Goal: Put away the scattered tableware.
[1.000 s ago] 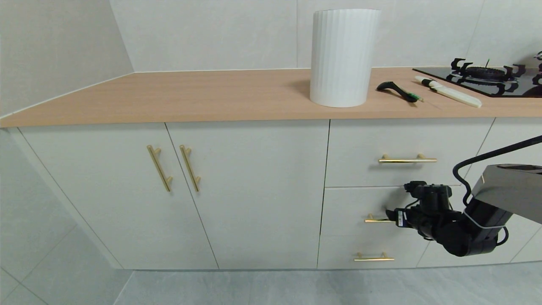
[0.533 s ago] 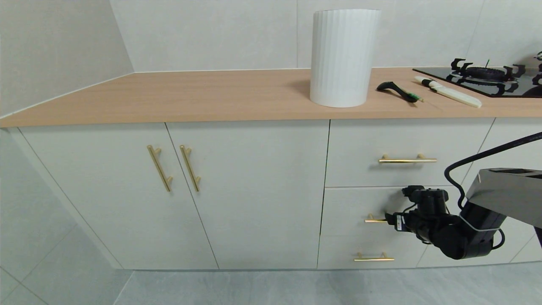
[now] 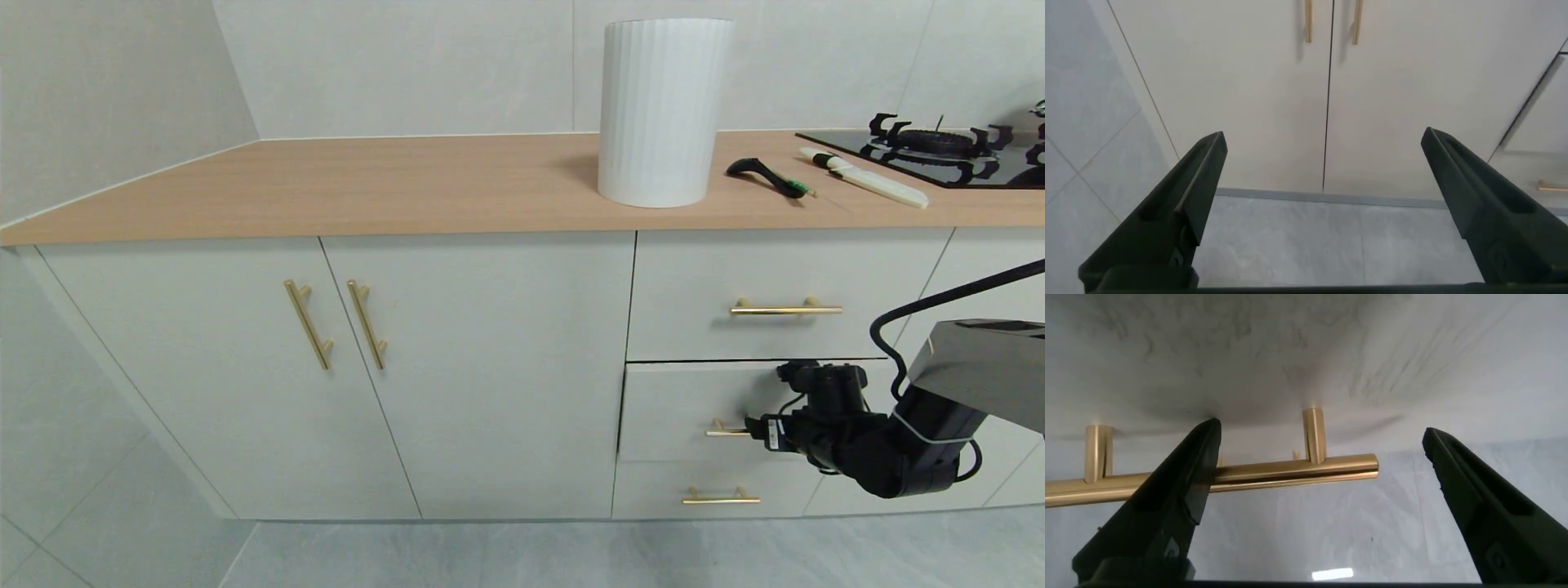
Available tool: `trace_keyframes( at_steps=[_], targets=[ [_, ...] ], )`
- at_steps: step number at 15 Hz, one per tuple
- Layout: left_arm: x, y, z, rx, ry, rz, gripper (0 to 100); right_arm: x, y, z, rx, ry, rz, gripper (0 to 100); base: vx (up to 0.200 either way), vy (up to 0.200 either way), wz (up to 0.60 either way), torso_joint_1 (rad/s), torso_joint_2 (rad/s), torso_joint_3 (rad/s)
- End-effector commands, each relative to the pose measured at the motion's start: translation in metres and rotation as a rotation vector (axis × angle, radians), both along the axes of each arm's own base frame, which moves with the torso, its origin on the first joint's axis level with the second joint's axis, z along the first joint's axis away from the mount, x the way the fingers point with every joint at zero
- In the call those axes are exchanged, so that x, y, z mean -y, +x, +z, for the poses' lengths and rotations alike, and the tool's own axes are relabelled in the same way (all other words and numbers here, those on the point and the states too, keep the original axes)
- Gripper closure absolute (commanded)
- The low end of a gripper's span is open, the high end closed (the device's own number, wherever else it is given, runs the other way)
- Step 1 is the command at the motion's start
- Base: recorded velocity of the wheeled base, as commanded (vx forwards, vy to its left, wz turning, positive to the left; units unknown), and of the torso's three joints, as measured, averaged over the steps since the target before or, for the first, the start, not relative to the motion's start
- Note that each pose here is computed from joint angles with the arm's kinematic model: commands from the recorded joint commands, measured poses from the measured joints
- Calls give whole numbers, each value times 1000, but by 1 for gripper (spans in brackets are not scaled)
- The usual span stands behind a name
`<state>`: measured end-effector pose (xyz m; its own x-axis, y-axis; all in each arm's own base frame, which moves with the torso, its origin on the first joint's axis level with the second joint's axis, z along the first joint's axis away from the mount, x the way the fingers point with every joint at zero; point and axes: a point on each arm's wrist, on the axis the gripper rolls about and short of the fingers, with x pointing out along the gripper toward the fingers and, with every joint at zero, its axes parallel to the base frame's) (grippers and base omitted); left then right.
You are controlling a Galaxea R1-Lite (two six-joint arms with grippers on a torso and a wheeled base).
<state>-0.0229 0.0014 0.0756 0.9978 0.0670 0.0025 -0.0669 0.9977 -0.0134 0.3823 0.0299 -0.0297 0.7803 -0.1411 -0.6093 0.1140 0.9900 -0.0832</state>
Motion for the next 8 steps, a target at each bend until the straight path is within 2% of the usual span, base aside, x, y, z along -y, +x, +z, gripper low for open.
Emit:
trace_keyframes(
  at_steps=[1, 5, 6, 8],
  targets=[
    [0, 0, 0, -1, -1, 0, 0, -1, -9, 22, -15, 2, 11, 0, 0, 0, 0, 0, 0, 0],
    [0, 0, 0, -1, -1, 0, 0, -13, -45, 85, -131, 30, 96, 0, 0, 0, 0, 0, 0, 0],
    [0, 0, 0, -1, -1, 0, 0, -16, -66, 116, -167, 41, 136, 0, 0, 0, 0, 0, 0, 0],
    [0, 0, 0, -1, -1, 0, 0, -21, -98, 163, -163, 45, 206, 0, 0, 0, 0, 0, 0, 0]
  ],
)
